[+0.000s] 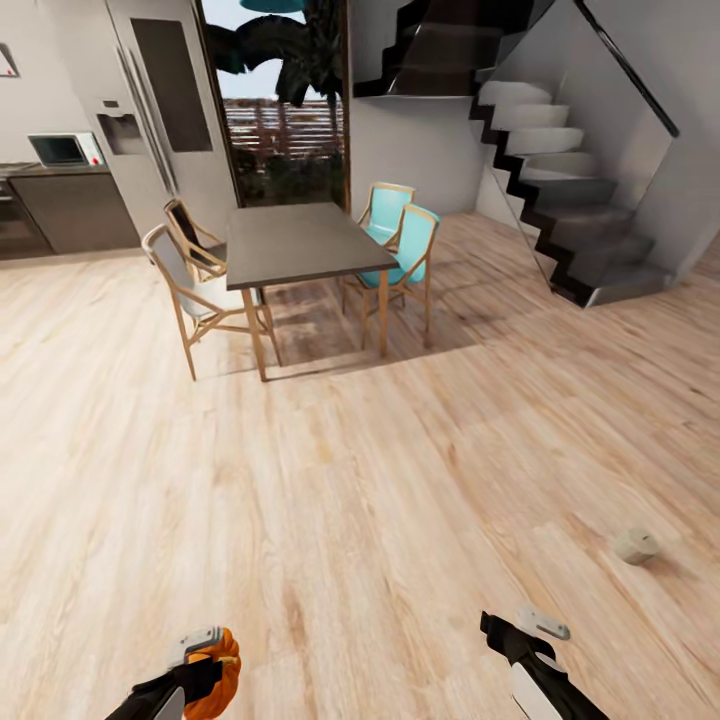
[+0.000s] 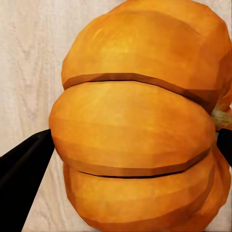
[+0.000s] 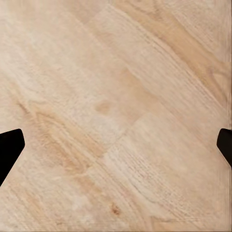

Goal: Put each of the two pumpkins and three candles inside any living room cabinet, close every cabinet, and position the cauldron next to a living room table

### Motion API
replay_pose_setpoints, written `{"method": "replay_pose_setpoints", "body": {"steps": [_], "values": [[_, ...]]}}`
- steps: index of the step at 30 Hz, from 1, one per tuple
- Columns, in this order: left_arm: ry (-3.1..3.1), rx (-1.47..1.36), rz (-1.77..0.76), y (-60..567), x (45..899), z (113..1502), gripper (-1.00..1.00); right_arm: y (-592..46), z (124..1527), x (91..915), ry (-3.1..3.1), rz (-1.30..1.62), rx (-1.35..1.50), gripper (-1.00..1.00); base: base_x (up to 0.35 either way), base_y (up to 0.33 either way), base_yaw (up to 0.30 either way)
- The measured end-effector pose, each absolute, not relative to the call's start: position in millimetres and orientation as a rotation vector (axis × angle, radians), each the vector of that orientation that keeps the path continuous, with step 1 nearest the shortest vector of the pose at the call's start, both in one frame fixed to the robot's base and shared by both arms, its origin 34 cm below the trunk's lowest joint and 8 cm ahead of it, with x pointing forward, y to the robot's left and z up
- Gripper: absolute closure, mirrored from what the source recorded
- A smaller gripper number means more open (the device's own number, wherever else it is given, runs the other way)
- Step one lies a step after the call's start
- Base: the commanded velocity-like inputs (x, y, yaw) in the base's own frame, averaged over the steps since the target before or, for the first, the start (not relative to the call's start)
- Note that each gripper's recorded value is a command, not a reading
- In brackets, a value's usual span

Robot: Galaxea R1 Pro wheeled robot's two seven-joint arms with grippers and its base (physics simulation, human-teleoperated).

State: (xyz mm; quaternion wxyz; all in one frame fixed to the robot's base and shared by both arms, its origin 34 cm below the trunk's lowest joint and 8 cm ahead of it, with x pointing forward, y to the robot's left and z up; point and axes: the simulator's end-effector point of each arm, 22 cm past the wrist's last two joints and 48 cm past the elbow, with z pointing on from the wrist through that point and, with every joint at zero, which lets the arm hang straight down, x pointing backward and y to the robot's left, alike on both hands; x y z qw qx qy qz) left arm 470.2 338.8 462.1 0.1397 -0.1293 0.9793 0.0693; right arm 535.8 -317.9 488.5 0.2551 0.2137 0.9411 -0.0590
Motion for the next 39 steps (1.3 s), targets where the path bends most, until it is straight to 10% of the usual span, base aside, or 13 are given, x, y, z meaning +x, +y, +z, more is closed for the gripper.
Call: {"method": "replay_pose_setpoints", "body": {"steps": [39], "values": [[2.832, -0.373, 0.203, 339.2, 469.1, 461.1, 1.0, -318.4, 487.2, 534.6, 2.558, -0.161, 0.586, -1.0, 0.205, -0.065, -0.186]]}}
